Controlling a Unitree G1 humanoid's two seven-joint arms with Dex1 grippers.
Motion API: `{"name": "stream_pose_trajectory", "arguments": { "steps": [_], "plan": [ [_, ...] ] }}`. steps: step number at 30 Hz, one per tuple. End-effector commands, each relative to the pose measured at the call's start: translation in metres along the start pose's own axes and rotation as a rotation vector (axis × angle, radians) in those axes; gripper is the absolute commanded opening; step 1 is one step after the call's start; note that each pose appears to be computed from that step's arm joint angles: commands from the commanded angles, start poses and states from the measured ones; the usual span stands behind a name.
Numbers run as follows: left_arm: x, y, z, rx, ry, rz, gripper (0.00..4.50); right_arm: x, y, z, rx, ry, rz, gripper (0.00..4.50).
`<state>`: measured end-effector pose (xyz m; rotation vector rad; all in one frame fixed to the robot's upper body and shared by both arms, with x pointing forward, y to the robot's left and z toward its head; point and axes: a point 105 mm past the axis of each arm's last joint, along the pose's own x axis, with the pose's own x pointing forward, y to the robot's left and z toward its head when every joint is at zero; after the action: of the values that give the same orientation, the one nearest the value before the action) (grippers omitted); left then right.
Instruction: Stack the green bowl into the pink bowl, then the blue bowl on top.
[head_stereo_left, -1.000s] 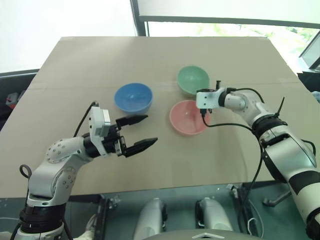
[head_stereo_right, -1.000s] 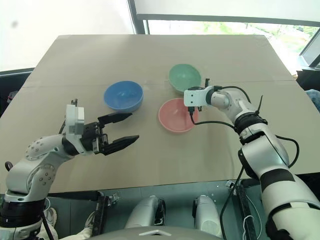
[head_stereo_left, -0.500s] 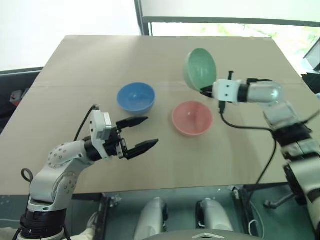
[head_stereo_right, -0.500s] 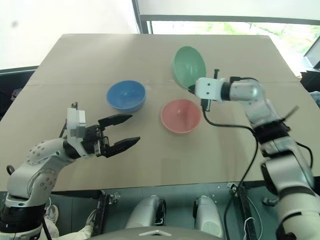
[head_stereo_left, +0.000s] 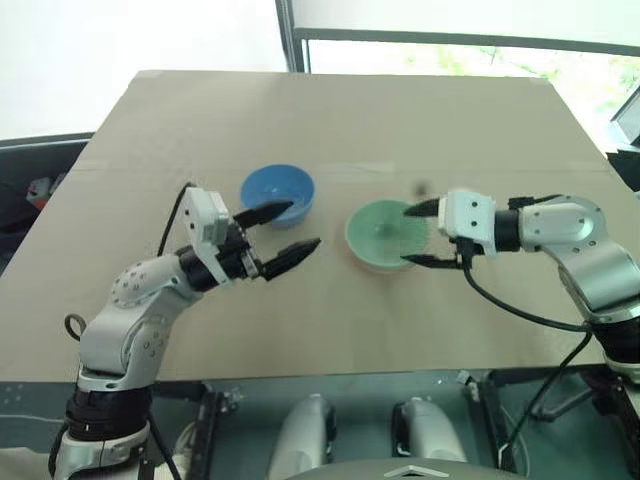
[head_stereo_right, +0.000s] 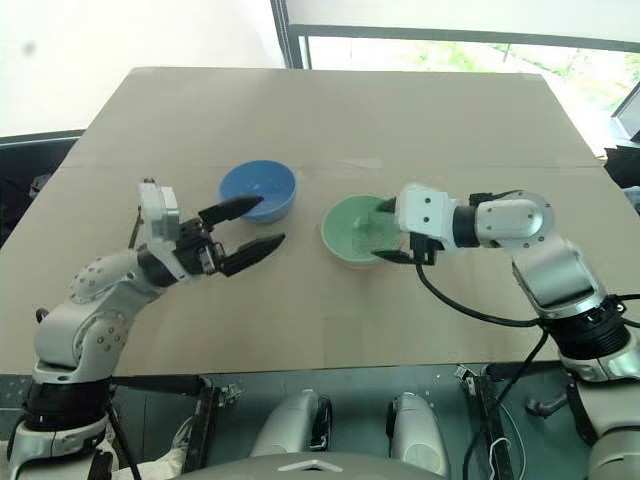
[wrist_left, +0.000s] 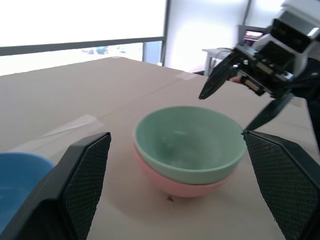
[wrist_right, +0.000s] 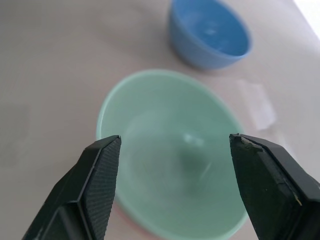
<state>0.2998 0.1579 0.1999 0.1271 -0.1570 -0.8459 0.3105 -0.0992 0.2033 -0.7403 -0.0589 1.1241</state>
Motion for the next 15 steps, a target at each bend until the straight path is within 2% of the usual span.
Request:
{"name": "stream_pose_trajectory", "arguments": {
  "steps": [1, 5, 8, 10, 15],
  "plan": [
    [0.007, 0.021, 0.001, 0.162, 0.147, 0.224, 4.5, -0.016, -0.015, 0.019, 0.026, -0.085, -0.134, 3.44],
    [0.018, 0.016, 0.006, 0.265, 0.23, 0.201, 4.5, -0.019, -0.013, 0.022, 0.054, -0.103, -0.177, 3.44],
    [0.023, 0.017, -0.007, 0.473, 0.442, 0.087, 4.5, -0.021, -0.006, 0.023, 0.079, -0.115, -0.186, 3.44],
    [0.022, 0.025, -0.015, 0.475, 0.544, 0.092, 4.5, -0.023, -0.004, 0.024, 0.09, -0.121, -0.197, 3.44],
    [0.026, 0.041, -0.025, 0.544, 0.651, 0.102, 4.5, -0.029, -0.003, 0.028, 0.113, -0.148, -0.219, 3.44]
  ]
}}
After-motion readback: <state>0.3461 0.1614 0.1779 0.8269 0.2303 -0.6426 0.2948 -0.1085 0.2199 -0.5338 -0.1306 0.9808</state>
